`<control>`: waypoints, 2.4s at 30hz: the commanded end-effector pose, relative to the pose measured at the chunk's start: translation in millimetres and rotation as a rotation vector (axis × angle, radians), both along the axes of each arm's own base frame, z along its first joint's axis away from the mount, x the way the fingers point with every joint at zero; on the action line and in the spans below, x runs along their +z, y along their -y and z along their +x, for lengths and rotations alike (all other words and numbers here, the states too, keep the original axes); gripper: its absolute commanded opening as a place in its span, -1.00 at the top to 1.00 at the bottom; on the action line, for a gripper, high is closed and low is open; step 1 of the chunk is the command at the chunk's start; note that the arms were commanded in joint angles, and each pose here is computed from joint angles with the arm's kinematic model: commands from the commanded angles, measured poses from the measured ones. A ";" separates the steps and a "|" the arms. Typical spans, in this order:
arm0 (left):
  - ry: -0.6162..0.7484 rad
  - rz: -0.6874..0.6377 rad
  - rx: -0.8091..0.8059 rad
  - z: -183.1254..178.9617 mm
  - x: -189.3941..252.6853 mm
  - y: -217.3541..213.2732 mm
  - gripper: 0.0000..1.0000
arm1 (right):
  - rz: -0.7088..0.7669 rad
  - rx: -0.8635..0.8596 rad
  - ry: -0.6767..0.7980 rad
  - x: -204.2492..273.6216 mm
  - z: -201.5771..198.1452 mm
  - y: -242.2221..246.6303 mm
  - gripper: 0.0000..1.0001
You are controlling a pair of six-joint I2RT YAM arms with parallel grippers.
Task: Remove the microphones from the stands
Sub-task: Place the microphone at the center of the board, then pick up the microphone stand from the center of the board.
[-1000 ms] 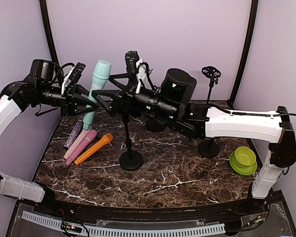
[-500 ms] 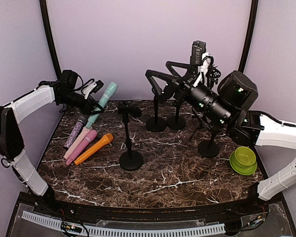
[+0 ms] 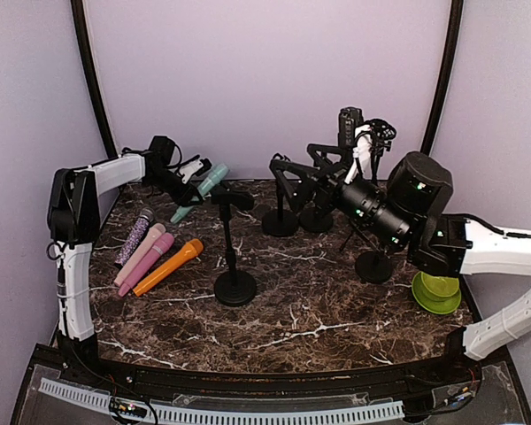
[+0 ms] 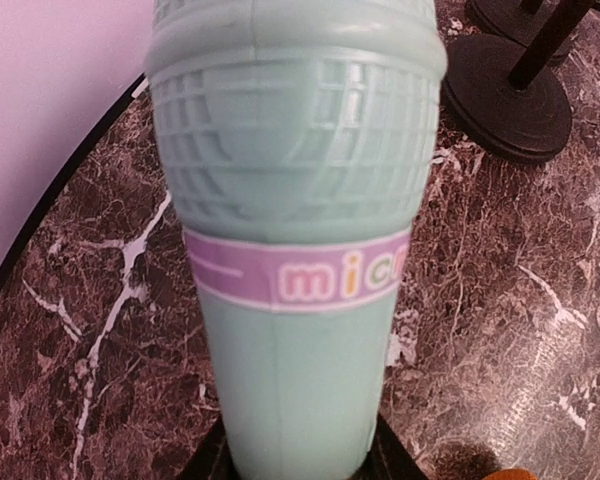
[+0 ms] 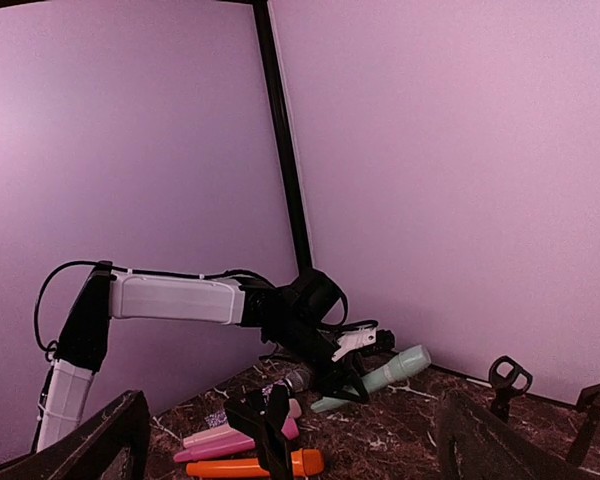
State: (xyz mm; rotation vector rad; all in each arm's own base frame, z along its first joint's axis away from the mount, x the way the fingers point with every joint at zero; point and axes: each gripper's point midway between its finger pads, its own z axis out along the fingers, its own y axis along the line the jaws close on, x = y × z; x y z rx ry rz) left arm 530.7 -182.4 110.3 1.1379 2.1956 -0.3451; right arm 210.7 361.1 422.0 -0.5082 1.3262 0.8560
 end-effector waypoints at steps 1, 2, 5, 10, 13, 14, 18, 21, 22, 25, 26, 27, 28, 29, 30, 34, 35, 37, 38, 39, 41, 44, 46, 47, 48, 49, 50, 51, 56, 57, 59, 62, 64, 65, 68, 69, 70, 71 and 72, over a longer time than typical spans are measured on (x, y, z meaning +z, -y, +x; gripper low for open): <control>0.043 0.037 -0.015 9.3 -6.0 8.7 1.00 | 0.013 -0.014 -0.014 -0.9 0.7 6.6 -0.99; 0.031 0.058 -0.013 9.5 -16.9 6.1 1.00 | 0.007 -0.002 -0.013 -4.1 -1.0 5.7 -0.99; 0.018 0.104 0.001 10.4 -37.3 -1.1 0.92 | -0.020 0.033 0.009 -18.1 -7.7 4.1 -0.99; -0.017 0.132 0.018 6.0 -55.3 -6.5 0.66 | -0.114 0.021 -0.037 -64.8 -3.2 -3.7 -0.99; -0.032 0.148 0.021 3.2 -60.4 -9.3 0.62 | -0.246 -0.056 -0.075 -106.7 8.2 -14.6 -0.99; -0.034 0.156 0.024 2.8 -61.6 -10.9 0.61 | -0.274 -0.101 -0.087 -116.4 13.8 -16.0 -1.00; -0.053 0.179 0.016 -2.9 -67.3 -14.3 0.49 | -0.219 -0.448 -0.144 -125.9 41.2 6.1 -0.99; -0.064 0.194 0.018 -5.4 -70.1 -17.0 0.44 | -0.232 -0.510 -0.173 -126.7 47.6 10.1 -0.99; -0.069 0.200 0.020 -6.4 -71.1 -17.8 0.43 | -0.245 -0.478 -0.165 -128.3 45.7 4.6 -1.00; -0.080 0.232 0.027 -8.9 -78.3 -22.9 0.43 | -0.288 -0.281 -0.133 -143.8 32.8 -24.5 -0.99; -0.081 0.256 0.029 -9.5 -81.4 -25.1 0.42 | -0.305 -0.259 -0.143 -150.0 32.4 -31.8 -0.99; -0.084 0.271 0.030 -10.2 -84.8 -26.4 0.37 | -0.335 -0.253 -0.152 -158.6 33.8 -37.7 -0.99; -0.086 0.276 0.032 -10.5 -86.4 -26.8 0.32 | -0.370 -0.246 -0.165 -171.8 34.5 -44.5 -0.99; -0.087 0.276 0.035 -10.5 -87.2 -26.8 0.28 | -0.376 -0.234 -0.176 -179.4 34.2 -48.3 -0.97; -0.085 0.277 0.042 -9.3 -87.8 -27.0 0.22 | -0.360 -0.215 -0.179 -183.4 32.7 -52.3 -0.95; -0.081 0.271 0.049 -7.4 -87.5 -24.9 -0.01 | -0.297 -0.131 -0.192 -200.3 26.6 -73.6 -0.91; -0.076 0.272 0.051 -6.1 -85.7 -25.0 -0.07 | -0.290 -0.109 -0.195 -203.6 25.2 -79.7 -0.90; -0.078 0.277 0.052 -5.8 -82.2 -25.6 -0.16 | -0.296 -0.104 -0.196 -211.6 27.1 -87.5 -0.89; -0.085 0.281 0.054 -6.6 -80.6 -26.8 -0.18 | -0.300 -0.104 -0.192 -215.2 28.7 -91.3 -0.89; -0.091 0.282 0.058 -7.0 -77.1 -27.3 -0.20 | -0.298 -0.098 -0.189 -218.1 28.9 -95.5 -0.89; -0.106 0.279 0.065 -10.1 -66.8 -27.8 -0.24 | -0.290 -0.093 -0.184 -222.7 31.3 -102.5 -0.87; -0.113 0.240 0.065 -17.6 -44.4 -25.1 -0.31 | -0.299 -0.088 -0.182 -233.6 36.4 -114.1 -0.82; -0.105 0.205 0.066 -21.6 -24.5 -23.1 -0.38 | -0.304 -0.092 -0.178 -241.4 40.1 -119.0 -0.78; -0.100 0.185 0.066 -23.5 -14.1 -22.6 -0.40 | -0.303 -0.098 -0.174 -242.8 43.3 -120.6 -0.76; -0.095 0.165 0.066 -25.7 -3.5 -21.1 -0.43 | -0.304 -0.109 -0.171 -244.7 46.9 -121.4 -0.74; -0.092 0.149 0.069 -28.2 5.8 -20.5 -0.46 | -0.307 -0.115 -0.167 -246.2 49.7 -122.8 -0.72; -0.089 0.132 0.066 -31.9 16.0 -19.2 -0.49 | -0.305 -0.119 -0.163 -246.8 52.2 -123.7 -0.70; -0.089 0.117 0.067 -35.9 25.2 -18.3 -0.50 | -0.301 -0.123 -0.161 -246.9 55.0 -124.0 -0.67; -0.099 0.011 0.082 -60.1 70.6 -15.9 -0.68 | -0.291 -0.135 -0.160 -248.7 63.1 -124.5 -0.44; -0.092 -0.002 0.081 -65.0 78.2 -15.3 -0.77 | -0.294 -0.135 -0.159 -250.0 63.3 -124.6 -0.39; -0.084 -0.032 0.082 -76.1 89.6 -15.1 -0.81 | -0.297 -0.133 -0.152 -250.4 63.4 -125.5 -0.27; -0.084 -0.083 0.072 -96.9 105.1 -12.3 -0.82 | -0.313 -0.128 -0.150 -254.7 64.0 -128.0 -0.10; -0.087 -0.114 0.064 -110.9 113.2 -10.6 -0.82 | -0.316 -0.126 -0.149 -257.3 63.5 -128.1 0.00; -0.086 -0.130 0.062 -117.1 117.1 -9.8 -0.83 | -0.315 -0.126 -0.149 -257.0 63.4 -127.8 0.06; -0.050 -0.191 0.048 -135.2 128.7 -6.7 -0.97 | -0.314 -0.128 -0.146 -256.4 63.2 -126.4 0.30; -0.033 -0.216 0.036 -140.4 132.3 -4.2 -0.98 | -0.310 -0.126 -0.142 -253.3 62.6 -126.4 0.38; -0.021 -0.239 0.018 -145.5 135.4 -1.7 -0.98 | -0.310 -0.124 -0.140 -250.9 62.2 -126.2 0.47; -0.015 -0.264 0.000 -152.2 139.1 1.4 -0.98 | -0.306 -0.123 -0.141 -246.8 62.3 -125.6 0.56; -0.030 -0.289 -0.018 -161.6 138.3 4.0 -0.98 | -0.297 -0.114 -0.140 -239.4 60.9 -126.0 0.64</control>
